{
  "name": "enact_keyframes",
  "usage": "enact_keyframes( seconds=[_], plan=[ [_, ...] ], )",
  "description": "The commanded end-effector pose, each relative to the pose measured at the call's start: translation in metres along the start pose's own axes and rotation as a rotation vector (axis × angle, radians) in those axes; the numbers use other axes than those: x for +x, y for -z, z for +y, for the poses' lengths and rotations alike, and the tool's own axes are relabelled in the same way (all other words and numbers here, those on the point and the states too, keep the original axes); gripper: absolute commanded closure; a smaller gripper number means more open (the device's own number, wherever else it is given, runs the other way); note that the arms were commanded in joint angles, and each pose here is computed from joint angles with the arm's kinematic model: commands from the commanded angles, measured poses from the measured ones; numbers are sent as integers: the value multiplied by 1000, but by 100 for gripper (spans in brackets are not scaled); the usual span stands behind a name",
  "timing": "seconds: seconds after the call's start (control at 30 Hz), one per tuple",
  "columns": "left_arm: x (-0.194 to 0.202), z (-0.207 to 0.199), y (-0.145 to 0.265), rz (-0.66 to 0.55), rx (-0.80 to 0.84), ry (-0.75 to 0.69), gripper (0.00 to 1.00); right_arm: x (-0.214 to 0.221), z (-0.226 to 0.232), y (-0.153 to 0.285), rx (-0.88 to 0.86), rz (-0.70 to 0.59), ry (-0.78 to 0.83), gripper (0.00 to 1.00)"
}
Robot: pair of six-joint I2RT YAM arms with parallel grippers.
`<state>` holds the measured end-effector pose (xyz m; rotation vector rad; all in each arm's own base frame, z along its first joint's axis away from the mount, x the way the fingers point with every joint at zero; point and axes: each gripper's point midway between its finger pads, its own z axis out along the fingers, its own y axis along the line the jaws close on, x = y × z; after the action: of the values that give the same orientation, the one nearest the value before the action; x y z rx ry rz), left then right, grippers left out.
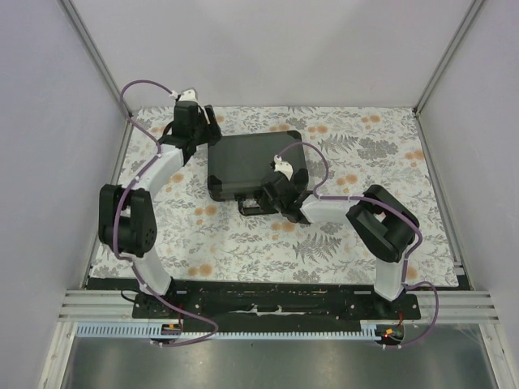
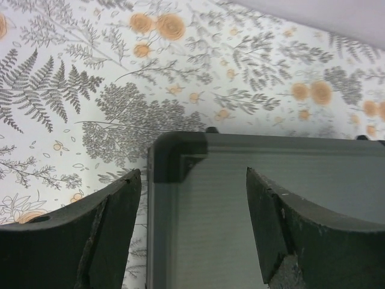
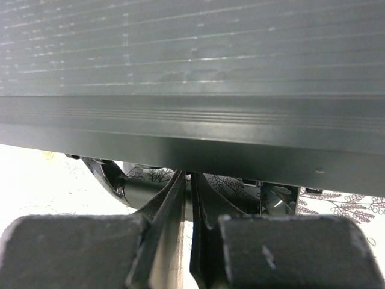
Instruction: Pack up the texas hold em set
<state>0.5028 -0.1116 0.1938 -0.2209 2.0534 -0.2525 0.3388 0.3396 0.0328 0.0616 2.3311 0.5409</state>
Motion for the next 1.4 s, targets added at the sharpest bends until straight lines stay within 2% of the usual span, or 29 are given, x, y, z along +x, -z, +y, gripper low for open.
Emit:
enact_keyframes(
  seconds=[0.0,0.23,0.47,0.67,0.9,1.1,1.37],
  plan=[
    [-10,9,-27,4,38,19,23,13,-22,-14,68,-4,0,87],
    [-3,6,-73,60,159,18,22,14,-23,-13,67,-1,-8,86],
    [31,-1,-93,161,249,29,25,16,-24,-13,67,3,-7,87],
    [61,6,-87,263,260,-31,35,13,-23,-13,62,-10,-4,86],
    [85,-3,-72,347,340,9,50,10,-23,-22,62,-59,-14,86],
    [106,-16,-60,392,418,100,54,1,-24,-29,90,-142,-2,88],
    [127,-8,-55,436,411,100,58,0,-37,-37,178,-191,-12,94]
  ],
)
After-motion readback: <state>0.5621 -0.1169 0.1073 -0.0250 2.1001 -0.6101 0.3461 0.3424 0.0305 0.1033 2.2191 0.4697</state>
